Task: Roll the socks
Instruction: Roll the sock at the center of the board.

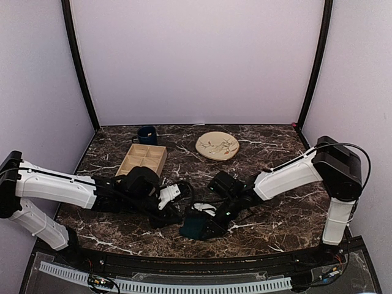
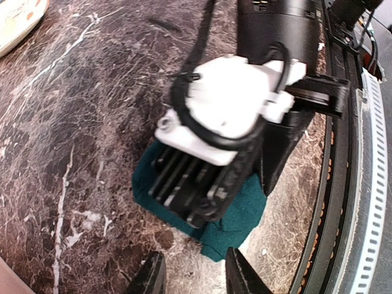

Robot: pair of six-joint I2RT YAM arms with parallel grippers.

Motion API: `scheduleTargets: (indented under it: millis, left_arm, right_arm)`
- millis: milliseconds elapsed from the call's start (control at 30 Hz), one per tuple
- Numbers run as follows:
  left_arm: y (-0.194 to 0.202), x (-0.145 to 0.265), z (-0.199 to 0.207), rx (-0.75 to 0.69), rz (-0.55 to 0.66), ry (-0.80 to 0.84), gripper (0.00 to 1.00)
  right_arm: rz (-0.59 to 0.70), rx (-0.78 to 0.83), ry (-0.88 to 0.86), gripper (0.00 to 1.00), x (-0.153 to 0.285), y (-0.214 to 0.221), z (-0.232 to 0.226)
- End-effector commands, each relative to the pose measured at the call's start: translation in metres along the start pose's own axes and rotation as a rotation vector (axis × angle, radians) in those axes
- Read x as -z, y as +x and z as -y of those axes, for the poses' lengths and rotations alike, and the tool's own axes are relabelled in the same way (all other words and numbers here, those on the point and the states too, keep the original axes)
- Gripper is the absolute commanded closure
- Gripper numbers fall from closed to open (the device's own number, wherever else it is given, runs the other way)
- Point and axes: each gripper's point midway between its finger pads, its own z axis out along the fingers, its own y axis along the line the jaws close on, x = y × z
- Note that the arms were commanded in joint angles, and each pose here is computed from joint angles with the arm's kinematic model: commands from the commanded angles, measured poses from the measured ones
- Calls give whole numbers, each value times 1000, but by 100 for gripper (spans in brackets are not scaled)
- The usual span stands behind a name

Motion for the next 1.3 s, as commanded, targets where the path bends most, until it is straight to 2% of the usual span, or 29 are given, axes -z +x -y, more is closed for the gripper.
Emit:
scheduleTargets:
  millis: [0, 133, 167, 400, 1267]
  left_arm:
    - [-1, 2, 16, -106, 10, 42, 63]
    - [8, -6, 31, -183, -42, 67, 62]
    - [13, -13, 42, -258, -74, 68, 62]
    - [21, -27, 57, -371, -117, 59, 62]
    - [21, -52, 49, -472, -141, -41, 60]
  right_arm:
    - [-130, -129, -24, 100, -9, 40, 8]
    - [-127, -150, -50, 100, -8, 40, 9]
    - [-129, -164, -67, 100, -7, 40, 9]
    - [-130, -170, -79, 100, -5, 37, 8]
    - [-138, -168, -105, 100, -5, 34, 4]
